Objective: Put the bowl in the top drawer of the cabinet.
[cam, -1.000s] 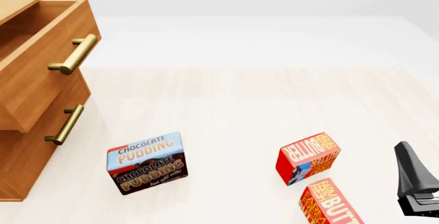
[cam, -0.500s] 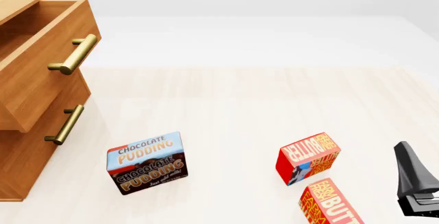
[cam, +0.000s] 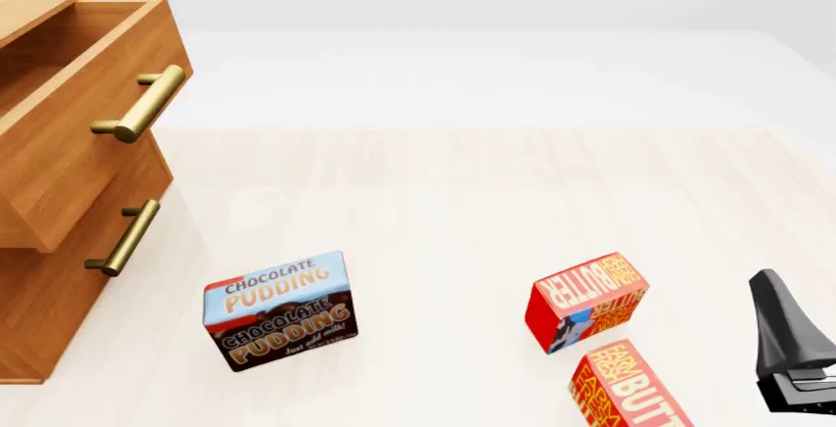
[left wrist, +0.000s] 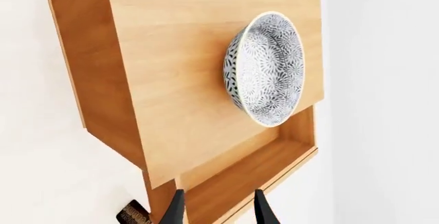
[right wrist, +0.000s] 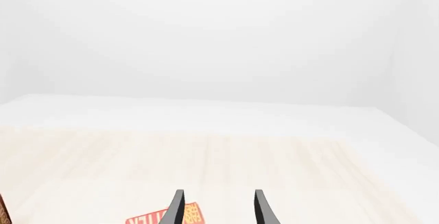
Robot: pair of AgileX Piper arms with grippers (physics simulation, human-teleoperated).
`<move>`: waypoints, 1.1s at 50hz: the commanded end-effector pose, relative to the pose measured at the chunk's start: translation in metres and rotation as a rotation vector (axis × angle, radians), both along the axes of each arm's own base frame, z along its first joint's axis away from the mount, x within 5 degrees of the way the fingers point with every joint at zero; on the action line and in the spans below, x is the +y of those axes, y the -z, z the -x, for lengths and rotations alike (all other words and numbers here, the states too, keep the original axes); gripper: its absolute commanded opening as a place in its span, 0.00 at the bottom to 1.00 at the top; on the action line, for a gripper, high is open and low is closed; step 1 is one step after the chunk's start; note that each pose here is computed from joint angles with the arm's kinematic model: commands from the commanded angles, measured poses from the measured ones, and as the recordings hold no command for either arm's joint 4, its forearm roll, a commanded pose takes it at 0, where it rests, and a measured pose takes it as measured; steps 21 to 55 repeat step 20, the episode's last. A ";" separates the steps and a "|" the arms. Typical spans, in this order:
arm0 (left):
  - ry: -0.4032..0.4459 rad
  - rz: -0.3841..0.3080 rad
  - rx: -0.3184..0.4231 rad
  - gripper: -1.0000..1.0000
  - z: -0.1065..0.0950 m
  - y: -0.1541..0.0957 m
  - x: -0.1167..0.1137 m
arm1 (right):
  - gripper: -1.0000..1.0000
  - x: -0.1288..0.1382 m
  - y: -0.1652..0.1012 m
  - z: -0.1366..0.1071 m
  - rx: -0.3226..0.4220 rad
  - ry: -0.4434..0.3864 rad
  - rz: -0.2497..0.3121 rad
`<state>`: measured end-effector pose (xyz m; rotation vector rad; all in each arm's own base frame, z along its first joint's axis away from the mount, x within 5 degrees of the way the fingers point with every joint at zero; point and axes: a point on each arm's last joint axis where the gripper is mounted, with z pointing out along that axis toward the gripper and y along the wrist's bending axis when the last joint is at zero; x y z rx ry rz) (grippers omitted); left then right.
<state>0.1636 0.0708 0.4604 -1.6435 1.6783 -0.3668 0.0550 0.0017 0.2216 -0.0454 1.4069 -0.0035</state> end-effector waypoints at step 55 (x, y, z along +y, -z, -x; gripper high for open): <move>0.123 0.091 -0.028 1.00 0.047 0.031 -0.048 | 1.00 0.000 0.000 0.000 -0.006 -0.004 0.000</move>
